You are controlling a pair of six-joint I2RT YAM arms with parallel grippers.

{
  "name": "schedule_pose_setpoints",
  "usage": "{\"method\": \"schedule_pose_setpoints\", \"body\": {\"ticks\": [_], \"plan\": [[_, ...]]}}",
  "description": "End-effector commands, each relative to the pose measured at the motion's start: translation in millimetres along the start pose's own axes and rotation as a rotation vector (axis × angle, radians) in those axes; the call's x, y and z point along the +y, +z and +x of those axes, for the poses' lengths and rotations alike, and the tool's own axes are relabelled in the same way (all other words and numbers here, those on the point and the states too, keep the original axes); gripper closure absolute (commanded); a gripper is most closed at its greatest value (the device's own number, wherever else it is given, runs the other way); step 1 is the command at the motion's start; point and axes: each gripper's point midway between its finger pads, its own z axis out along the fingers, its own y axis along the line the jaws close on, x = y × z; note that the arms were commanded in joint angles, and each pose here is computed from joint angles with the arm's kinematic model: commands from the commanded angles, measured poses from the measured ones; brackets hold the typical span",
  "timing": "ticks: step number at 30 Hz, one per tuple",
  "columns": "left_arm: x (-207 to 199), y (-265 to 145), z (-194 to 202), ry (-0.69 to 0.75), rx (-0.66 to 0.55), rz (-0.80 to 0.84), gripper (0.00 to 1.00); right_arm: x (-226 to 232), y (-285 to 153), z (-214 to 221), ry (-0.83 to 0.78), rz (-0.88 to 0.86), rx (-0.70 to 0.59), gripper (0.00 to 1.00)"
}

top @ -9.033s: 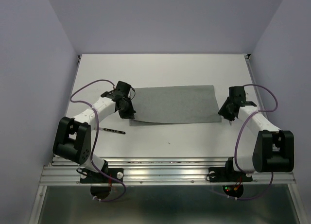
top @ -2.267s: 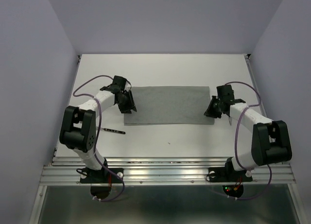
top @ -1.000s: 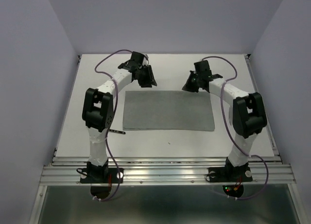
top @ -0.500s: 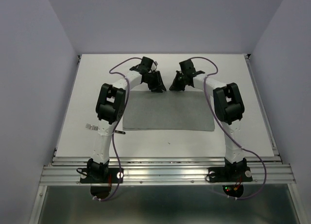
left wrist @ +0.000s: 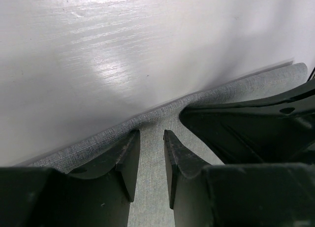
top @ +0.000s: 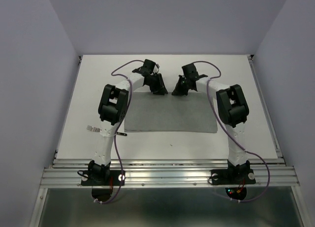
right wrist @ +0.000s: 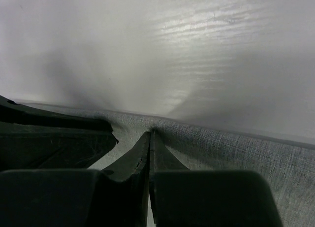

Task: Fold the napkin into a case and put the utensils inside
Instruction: Smooth out the rectangle-folded napkin at the center of the board.

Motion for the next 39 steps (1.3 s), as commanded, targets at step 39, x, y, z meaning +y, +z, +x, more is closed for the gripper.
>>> {"method": "schedule_pose_setpoints", "body": {"ticks": [39], "plan": [[19.9,-12.4,-4.2,0.153,-0.002,-0.106,0.63,-154.2,-89.8,-61.8,0.191,0.249,-0.235,0.99]]}}
